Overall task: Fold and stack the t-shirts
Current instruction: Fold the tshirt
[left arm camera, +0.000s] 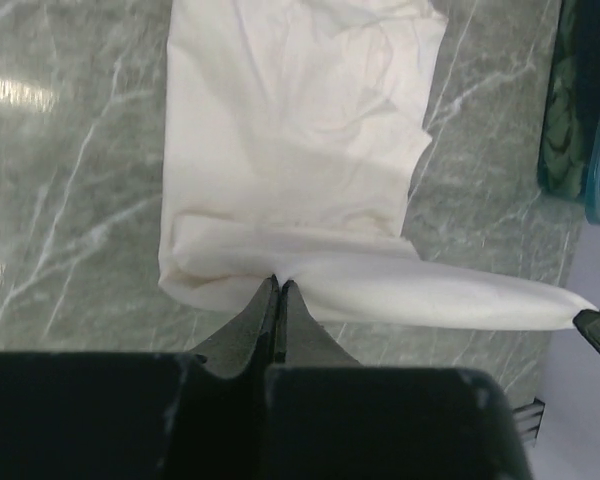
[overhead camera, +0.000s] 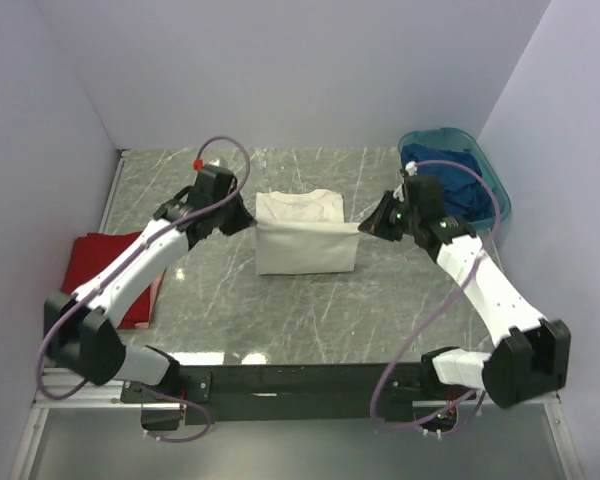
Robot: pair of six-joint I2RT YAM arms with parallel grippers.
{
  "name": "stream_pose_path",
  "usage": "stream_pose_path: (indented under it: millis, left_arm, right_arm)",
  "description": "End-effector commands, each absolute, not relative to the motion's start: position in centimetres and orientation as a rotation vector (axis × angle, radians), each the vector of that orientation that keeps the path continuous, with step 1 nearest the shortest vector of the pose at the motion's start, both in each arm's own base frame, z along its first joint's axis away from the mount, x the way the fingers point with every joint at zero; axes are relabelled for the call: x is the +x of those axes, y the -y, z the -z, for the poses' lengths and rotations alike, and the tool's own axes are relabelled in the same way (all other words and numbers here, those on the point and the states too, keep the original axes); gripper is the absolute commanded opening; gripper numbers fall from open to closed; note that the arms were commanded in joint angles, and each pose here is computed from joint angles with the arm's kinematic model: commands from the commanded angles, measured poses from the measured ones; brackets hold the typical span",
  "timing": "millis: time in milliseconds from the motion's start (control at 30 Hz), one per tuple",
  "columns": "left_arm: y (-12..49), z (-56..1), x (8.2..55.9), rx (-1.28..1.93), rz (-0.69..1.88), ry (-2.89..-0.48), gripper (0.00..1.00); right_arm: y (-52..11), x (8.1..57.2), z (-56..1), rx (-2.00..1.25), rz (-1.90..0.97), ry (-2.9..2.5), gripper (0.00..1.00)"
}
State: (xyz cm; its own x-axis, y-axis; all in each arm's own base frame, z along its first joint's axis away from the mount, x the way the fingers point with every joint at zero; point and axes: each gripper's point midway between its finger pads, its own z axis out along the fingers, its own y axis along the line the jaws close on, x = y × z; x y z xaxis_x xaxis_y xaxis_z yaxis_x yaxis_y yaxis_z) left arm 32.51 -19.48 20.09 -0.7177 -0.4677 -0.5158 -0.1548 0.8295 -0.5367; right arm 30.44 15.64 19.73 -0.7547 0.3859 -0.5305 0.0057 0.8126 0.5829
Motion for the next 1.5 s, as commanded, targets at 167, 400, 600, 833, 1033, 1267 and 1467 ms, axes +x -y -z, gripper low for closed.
stream_pose_path:
  millis: [167, 400, 600, 833, 1033, 1267, 1467]
  left_arm:
    - [19.6, -21.2, 41.4, -0.446, 0.578, -2.304, 0.01]
    - [18.5, -17.0, 47.8, -0.519, 0.534, -2.370, 0.01]
    - [17.5, -14.8, 51.9, -0.552, 0.538, -2.381, 0.01]
    - [17.8, -11.2, 55.7, -0.554, 0.686, -2.386, 0.01]
    - [17.7, -11.0, 57.5, -0.552, 0.760, -2.356, 0.08]
    - [17.2, -13.3, 58.7, -0.493, 0.790, -2.281, 0.31]
    - [17.1, -13.9, 57.5, -0.511, 0.825, -2.277, 0.36]
  right_arm:
    - [-15.3, 39.7, -20.0, 0.312, -0.796, -2.307, 0.00]
    - [-16.0, 46.4, -18.3, 0.332, -0.845, -2.355, 0.00]
    - [-17.1, 51.7, -14.8, 0.346, -0.857, -2.403, 0.00]
    - [-17.9, 56.0, -10.1, 0.385, -0.890, -2.442, 0.00]
    - [-16.9, 57.6, -9.9, 0.408, -0.863, -2.420, 0.10]
    - [-14.5, 58.3, -11.8, 0.443, -0.832, -2.366, 0.17]
    - [-14.3, 57.3, -13.6, 0.437, -0.838, -2.352, 0.17]
